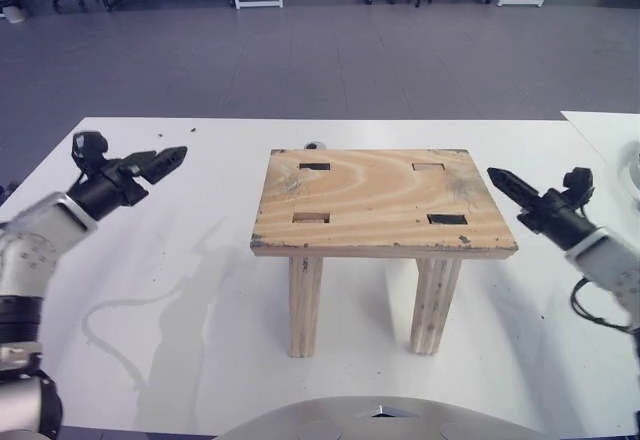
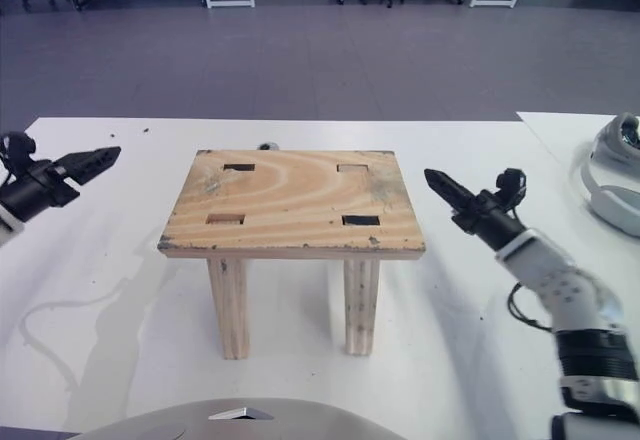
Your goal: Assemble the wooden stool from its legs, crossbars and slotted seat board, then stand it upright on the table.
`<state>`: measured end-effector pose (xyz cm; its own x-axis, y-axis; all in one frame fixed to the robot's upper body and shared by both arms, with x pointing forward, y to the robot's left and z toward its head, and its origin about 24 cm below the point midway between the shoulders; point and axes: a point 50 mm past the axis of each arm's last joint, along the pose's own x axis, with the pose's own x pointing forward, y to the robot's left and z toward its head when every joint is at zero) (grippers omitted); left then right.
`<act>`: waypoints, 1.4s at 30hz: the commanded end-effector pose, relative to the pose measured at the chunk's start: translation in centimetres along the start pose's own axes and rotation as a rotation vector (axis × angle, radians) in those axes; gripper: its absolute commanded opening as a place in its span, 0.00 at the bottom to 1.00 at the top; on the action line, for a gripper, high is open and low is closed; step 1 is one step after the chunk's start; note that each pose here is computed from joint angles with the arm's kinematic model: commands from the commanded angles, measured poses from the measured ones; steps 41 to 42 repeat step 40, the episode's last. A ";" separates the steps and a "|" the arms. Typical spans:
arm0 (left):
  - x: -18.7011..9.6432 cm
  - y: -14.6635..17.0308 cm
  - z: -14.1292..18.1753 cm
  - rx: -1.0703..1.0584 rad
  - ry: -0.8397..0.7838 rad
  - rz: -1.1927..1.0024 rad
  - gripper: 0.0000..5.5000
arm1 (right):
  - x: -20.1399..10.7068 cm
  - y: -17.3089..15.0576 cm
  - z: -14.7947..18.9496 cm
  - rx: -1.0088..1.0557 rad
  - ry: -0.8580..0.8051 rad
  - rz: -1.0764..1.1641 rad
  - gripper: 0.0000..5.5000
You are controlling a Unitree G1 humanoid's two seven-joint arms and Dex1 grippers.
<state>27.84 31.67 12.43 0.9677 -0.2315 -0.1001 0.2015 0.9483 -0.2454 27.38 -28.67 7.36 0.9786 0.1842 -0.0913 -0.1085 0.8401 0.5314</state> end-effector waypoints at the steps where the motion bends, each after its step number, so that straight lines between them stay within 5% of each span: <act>1: 2.1 0.5 -3.8 0.241 -0.002 0.185 0.89 | 3.9 0.2 -3.6 -0.305 -0.063 -0.184 0.79; 13: 4.8 0.4 -2.9 0.413 -0.068 0.245 0.89 | 4.5 2.0 -6.3 -0.797 -0.149 -0.254 0.79; 24: 4.4 -2.3 -6.2 0.475 -0.081 0.193 0.89 | 4.2 -1.2 -2.9 -0.840 -0.136 -0.354 0.79; 42: 5.0 -3.4 -5.7 0.488 -0.118 0.194 0.89 | 4.5 -1.5 -2.6 -0.880 -0.111 -0.316 0.79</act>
